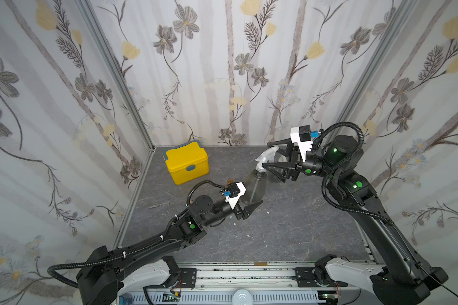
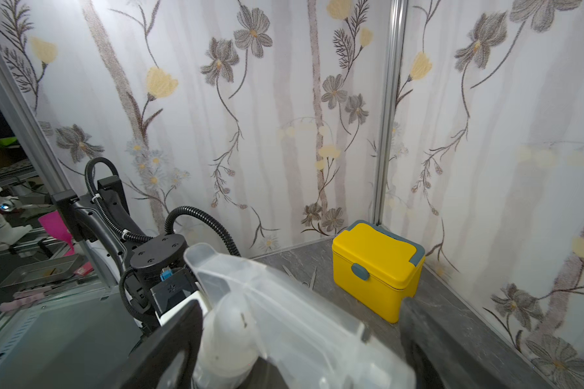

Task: Attach spray nozzles to spray bottles
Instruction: Screw the spray nozzle on the spray bottle.

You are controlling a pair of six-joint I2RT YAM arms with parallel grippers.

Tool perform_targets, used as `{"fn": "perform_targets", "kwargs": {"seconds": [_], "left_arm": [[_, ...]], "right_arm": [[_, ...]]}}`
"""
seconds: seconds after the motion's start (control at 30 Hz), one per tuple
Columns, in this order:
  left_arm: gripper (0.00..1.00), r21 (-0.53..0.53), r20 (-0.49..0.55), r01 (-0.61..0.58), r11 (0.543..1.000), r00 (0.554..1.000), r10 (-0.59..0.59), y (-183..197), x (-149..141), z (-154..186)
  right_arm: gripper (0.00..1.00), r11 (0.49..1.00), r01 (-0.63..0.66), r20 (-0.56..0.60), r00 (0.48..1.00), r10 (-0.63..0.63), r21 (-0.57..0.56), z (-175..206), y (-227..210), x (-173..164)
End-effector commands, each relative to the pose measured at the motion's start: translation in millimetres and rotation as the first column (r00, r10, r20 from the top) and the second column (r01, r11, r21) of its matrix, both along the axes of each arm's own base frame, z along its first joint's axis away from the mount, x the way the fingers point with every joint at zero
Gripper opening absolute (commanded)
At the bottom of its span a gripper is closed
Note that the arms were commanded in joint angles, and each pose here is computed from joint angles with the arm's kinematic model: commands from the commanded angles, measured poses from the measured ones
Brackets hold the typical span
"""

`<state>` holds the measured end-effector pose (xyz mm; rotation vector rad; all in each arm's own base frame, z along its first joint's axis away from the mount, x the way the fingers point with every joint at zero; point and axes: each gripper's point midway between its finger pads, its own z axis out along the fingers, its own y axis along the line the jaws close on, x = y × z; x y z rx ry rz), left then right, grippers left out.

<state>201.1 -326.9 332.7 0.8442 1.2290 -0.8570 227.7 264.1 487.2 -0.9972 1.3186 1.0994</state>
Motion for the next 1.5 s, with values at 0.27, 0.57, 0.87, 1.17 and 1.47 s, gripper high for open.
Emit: {"fn": "perform_targets", "kwargs": {"seconds": [0.27, 0.57, 0.87, 1.17, 1.47], "left_arm": [[0.70, -0.014, 0.024, -0.026, 1.000, 0.999, 0.026, 0.9, 4.4, 8.0], [0.70, -0.004, 0.020, -0.041, 0.999, 0.999, 0.041, 0.6, 7.9, 4.2], [0.70, 0.012, 0.019, -0.043, 0.999, 0.999, 0.043, -1.4, 9.3, 0.6], [0.70, 0.044, 0.011, -0.043, 0.998, 0.999, 0.042, -4.6, 11.5, -5.6], [0.70, 0.066, 0.001, -0.040, 0.997, 0.999, 0.040, -7.9, 13.3, -11.9]], "right_arm": [[0.55, 0.985, -0.154, 0.002, 0.988, 0.154, 0.080, 15.9, -2.7, -38.8], [0.30, 0.995, -0.086, -0.058, 0.994, 0.089, 0.051, 4.4, 5.2, -30.9], [0.18, 1.000, 0.029, -0.093, 0.995, -0.029, -0.005, -2.5, 7.1, -20.4], [0.14, 0.967, 0.184, -0.088, 0.975, -0.202, -0.174, -23.8, 2.9, 1.5], [0.10, 0.955, 0.219, -0.052, 0.971, -0.233, -0.202, -25.5, 4.9, 2.3]]}}
